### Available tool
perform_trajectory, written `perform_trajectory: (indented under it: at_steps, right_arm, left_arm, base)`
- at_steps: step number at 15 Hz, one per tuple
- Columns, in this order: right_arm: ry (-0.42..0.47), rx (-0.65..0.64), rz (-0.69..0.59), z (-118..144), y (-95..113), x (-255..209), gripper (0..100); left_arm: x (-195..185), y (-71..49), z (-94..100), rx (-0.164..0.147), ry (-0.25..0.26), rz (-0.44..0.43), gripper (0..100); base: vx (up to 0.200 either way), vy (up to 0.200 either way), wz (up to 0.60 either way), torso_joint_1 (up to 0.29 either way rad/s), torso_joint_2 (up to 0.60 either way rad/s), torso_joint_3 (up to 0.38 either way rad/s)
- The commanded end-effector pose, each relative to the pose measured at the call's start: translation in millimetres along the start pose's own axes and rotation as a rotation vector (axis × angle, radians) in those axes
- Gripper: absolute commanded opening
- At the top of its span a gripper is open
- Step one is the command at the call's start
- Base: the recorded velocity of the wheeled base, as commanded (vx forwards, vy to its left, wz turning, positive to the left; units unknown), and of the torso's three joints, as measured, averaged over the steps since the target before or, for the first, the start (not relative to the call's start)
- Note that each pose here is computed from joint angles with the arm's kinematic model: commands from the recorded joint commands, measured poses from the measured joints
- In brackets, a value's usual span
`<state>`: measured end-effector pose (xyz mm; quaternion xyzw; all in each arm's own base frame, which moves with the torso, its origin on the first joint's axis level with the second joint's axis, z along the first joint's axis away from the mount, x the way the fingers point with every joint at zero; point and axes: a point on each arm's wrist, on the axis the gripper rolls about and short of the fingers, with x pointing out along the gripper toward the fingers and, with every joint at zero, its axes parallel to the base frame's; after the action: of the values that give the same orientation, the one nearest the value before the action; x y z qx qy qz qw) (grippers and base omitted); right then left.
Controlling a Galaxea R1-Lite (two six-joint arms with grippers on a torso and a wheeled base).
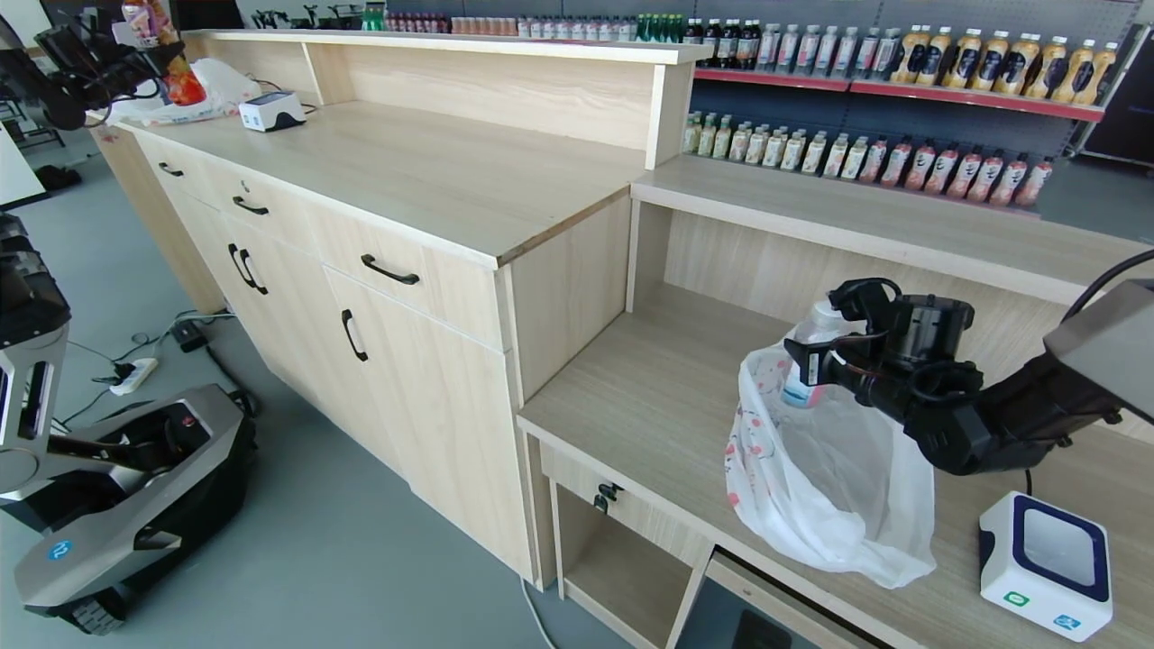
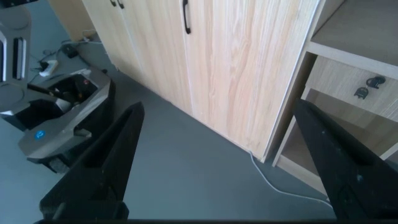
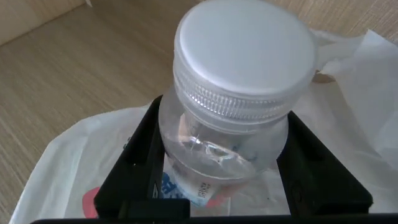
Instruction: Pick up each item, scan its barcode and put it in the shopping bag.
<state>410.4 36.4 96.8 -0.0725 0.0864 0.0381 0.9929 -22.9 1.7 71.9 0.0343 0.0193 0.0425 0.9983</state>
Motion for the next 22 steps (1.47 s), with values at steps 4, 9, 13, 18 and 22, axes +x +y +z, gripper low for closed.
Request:
perform_trajectory:
  at_steps: [4, 9, 13, 18, 22]
  right_arm:
    - [-0.032, 0.001, 0.037, 14, -3, -13, 100]
    - [-0.131, -0.031, 0.109, 78, -12, -91, 100]
    - [-0.210, -0.056, 0.051, 111, -30, -191, 100]
    - [-0.205, -0.164, -0.087, 140, -56, -263, 100]
    - [0.008, -0.116, -0.258, 150, -89, -289, 100]
  left_arm:
    - [0, 0.0, 0.0, 0.000, 0.001, 0.001, 100]
    - [0, 0.0, 0.0, 0.000, 0.001, 0.001, 100]
    - [0, 0.0, 0.0, 0.000, 0.001, 0.001, 100]
    - [0, 0.0, -0.1, 0.000, 0.000, 0.001, 100]
    - [0, 0.0, 0.0, 0.000, 0.001, 0.001, 100]
  base:
    - [0.000, 0.000, 0.00, 0.000, 0.00, 0.000]
    - [0.000, 0.000, 0.00, 0.000, 0.00, 0.000]
    - [0.000, 0.000, 0.00, 0.000, 0.00, 0.000]
    - [0.000, 0.000, -0.60, 0.001, 0.00, 0.003]
    - [0.000, 0.000, -0.60, 0.000, 0.00, 0.004]
